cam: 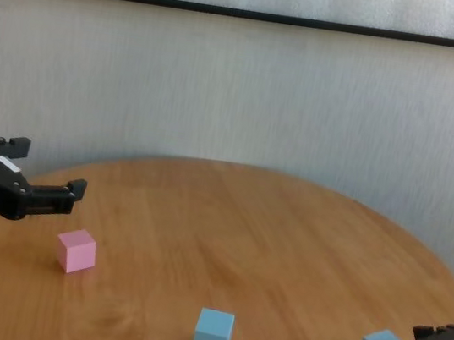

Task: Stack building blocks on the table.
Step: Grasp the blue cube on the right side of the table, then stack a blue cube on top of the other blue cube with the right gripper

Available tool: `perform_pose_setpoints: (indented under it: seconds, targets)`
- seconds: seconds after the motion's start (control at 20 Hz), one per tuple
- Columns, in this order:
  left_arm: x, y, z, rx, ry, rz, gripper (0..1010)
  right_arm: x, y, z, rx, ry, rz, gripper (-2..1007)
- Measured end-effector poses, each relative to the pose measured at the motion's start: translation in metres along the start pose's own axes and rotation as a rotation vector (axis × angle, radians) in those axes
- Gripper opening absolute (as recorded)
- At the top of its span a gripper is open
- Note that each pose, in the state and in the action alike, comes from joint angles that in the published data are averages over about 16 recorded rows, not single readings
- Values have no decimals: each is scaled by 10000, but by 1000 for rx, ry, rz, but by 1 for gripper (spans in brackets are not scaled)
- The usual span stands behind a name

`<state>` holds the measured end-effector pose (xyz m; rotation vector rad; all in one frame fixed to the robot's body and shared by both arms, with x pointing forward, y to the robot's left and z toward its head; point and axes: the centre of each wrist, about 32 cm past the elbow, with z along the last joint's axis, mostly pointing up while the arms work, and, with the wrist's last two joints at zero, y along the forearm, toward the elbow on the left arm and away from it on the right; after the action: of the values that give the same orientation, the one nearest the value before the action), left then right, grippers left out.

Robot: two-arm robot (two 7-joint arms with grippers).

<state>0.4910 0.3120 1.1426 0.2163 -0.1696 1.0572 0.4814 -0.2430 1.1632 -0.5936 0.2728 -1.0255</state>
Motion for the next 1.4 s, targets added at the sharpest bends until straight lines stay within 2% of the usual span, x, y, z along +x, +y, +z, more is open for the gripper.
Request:
perform_pose_setpoints:
  seconds: [0.25, 0.7, 1.05, 1.2, 1.4]
  targets:
    - [0, 0, 0, 0, 0, 0, 999, 0, -1, 0, 1, 1, 0, 797]
    - [0, 0, 0, 0, 0, 0, 999, 1, -3, -1, 2, 2, -1, 529]
    - [0, 0, 0, 0, 0, 0, 999, 2, -4, -2, 5, 0, -1, 395]
    - [0, 0, 0, 0, 0, 0, 999, 11, -5, -19, 30, -22, -1, 370]
    - [0, 0, 0, 0, 0, 0, 999, 44, 0, -70, 98, -86, 3, 364]
